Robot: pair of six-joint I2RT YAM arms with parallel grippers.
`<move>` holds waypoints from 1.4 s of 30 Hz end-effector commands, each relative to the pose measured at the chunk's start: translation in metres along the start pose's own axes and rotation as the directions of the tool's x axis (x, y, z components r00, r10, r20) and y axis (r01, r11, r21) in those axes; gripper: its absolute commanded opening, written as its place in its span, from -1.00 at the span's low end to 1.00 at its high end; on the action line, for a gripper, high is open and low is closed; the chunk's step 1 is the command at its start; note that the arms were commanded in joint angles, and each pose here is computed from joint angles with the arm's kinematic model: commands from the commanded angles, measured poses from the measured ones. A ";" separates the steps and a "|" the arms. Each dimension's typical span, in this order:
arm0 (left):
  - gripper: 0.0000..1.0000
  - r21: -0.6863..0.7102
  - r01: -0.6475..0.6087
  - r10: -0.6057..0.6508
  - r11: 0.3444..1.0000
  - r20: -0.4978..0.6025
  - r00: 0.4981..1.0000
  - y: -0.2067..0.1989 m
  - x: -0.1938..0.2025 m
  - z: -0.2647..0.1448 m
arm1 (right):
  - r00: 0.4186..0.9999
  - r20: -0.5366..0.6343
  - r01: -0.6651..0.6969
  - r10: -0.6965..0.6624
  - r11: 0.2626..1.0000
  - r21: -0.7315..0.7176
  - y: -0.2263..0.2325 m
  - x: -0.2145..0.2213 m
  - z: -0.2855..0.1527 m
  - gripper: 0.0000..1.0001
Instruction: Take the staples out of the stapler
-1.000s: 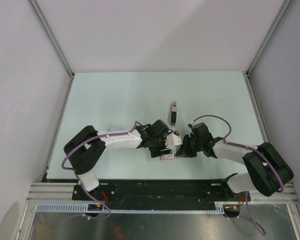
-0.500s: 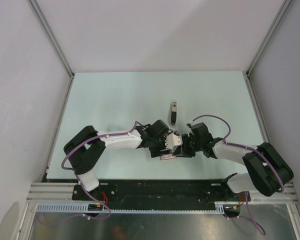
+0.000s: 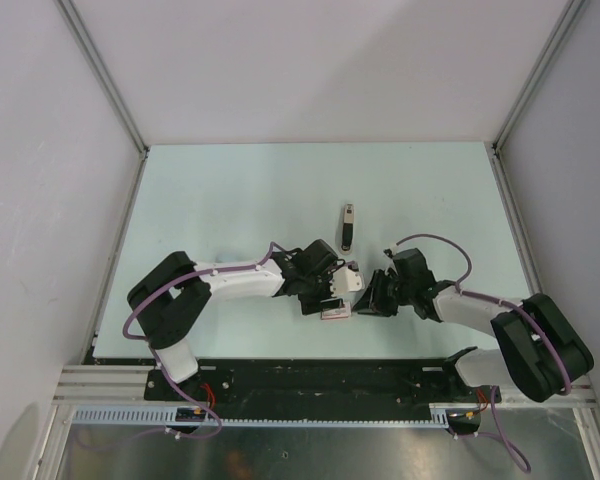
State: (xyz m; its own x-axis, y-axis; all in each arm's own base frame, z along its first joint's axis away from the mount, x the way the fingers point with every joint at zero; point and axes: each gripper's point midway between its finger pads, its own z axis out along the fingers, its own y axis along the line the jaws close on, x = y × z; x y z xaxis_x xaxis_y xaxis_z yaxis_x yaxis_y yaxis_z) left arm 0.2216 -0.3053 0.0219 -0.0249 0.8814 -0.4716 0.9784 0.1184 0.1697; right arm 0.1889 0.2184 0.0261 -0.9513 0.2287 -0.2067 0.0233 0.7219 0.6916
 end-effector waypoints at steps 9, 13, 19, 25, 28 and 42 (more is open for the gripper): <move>0.49 -0.033 -0.031 0.032 0.999 0.029 0.999 0.005 -0.009 -0.007 | 1.000 0.011 -0.002 0.003 0.999 -0.035 0.012 -0.007 0.017 -0.72; 0.49 -0.030 -0.032 0.033 0.999 0.031 0.999 0.005 -0.010 -0.007 | 1.000 -0.001 0.001 -0.001 0.999 -0.037 0.014 -0.002 0.021 -0.74; 0.49 -0.027 -0.033 0.034 0.999 0.032 0.999 0.004 -0.011 -0.007 | 1.000 -0.002 0.011 -0.011 1.000 -0.028 0.012 -0.002 0.017 -0.76; 0.52 -0.074 -0.017 0.020 0.997 0.042 0.999 0.015 -0.015 -0.016 | 0.999 0.049 0.021 -0.020 1.000 -0.010 0.008 -0.016 -0.004 -0.49; 0.62 -0.127 0.035 -0.026 0.991 0.074 0.997 0.036 -0.021 -0.035 | 0.996 0.080 0.047 -0.047 0.999 0.011 0.009 -0.024 -0.017 -0.11; 0.99 -0.332 0.406 -0.286 0.852 0.354 0.890 0.138 -0.012 -0.200 | 0.951 0.246 0.182 -0.188 0.982 0.046 0.045 -0.099 -0.072 0.99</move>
State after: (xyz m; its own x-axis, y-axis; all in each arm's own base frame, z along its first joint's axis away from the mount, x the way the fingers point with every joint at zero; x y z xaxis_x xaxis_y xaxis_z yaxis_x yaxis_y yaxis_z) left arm 0.3141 -0.2379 0.1810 -0.1710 0.6930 -0.7003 0.8167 0.4973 0.2927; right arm 0.2441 0.1928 0.0942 -0.8826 0.2534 -0.3960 -0.0671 0.7657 0.6396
